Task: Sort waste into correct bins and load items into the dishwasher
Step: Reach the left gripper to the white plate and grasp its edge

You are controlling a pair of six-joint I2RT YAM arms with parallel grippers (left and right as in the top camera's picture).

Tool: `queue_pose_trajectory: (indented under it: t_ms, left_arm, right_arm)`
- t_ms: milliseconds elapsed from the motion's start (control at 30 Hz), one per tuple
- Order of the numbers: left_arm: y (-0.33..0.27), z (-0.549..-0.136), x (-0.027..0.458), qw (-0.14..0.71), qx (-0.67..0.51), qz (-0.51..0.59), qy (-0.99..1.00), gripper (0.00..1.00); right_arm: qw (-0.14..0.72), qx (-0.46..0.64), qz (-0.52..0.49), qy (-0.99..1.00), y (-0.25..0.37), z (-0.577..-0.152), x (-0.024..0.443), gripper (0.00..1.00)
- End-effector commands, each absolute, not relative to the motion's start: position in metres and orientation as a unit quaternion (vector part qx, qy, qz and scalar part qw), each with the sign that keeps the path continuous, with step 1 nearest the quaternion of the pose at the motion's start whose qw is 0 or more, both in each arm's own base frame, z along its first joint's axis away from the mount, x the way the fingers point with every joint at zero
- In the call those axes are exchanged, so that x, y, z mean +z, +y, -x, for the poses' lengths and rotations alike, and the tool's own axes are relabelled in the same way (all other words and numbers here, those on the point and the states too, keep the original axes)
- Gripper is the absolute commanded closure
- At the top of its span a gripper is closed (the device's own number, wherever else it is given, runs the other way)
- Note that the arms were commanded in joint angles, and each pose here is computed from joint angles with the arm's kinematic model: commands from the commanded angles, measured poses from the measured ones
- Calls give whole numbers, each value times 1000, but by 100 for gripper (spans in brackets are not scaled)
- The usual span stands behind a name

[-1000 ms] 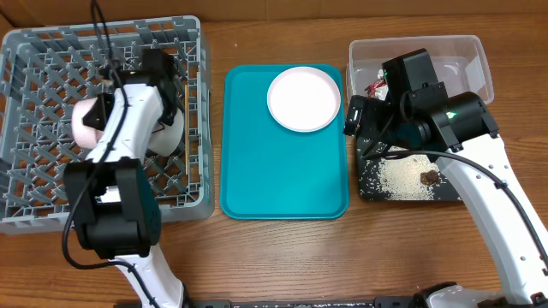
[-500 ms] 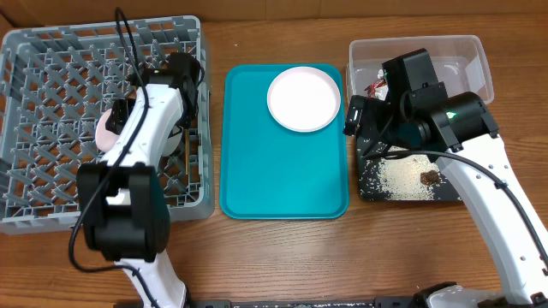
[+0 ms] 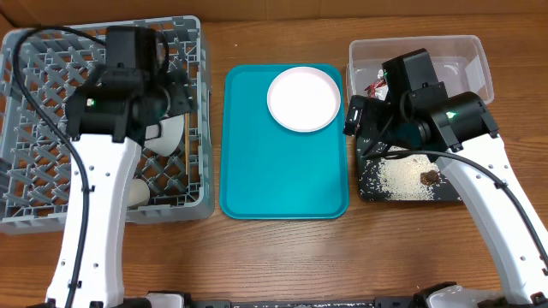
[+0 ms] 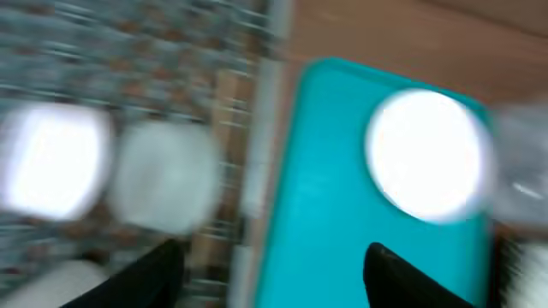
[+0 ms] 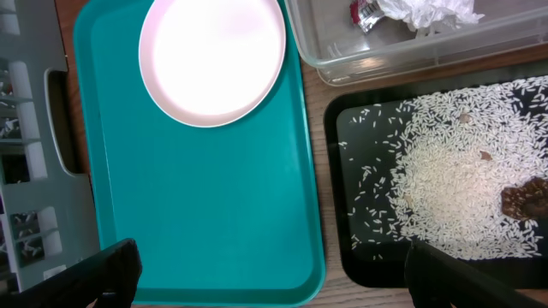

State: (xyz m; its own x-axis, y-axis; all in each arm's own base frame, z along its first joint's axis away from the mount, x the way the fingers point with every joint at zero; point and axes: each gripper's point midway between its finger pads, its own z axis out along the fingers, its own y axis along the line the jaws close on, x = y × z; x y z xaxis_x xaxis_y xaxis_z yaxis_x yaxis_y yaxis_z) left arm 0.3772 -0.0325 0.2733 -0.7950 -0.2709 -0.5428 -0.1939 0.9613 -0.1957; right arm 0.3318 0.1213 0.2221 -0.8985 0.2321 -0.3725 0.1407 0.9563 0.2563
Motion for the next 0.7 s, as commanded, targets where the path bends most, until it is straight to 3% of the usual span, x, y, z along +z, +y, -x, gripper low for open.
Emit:
queue_pose_trajectory:
  t_ms: [0, 100, 233, 400, 667]
  left_arm:
    - [-97, -374, 251, 228, -183, 72, 953, 34]
    - [-121, -380, 230, 202, -184, 60, 960, 40]
    - [-158, -390, 191, 164, -178, 57, 969, 39]
    - [-158, -417, 131, 153, -101, 126, 975, 39]
    - [-176, -444, 57, 116, -116, 188, 968, 49]
  right_arm:
    - [215, 112, -98, 965, 120, -334, 228, 0]
    - [215, 112, -99, 965, 120, -334, 228, 0]
    - [215, 112, -98, 965, 120, -334, 228, 0]
    - [212, 112, -99, 966, 120, -333, 228, 0]
    - [210, 116, -97, 966, 121, -332, 228, 0]
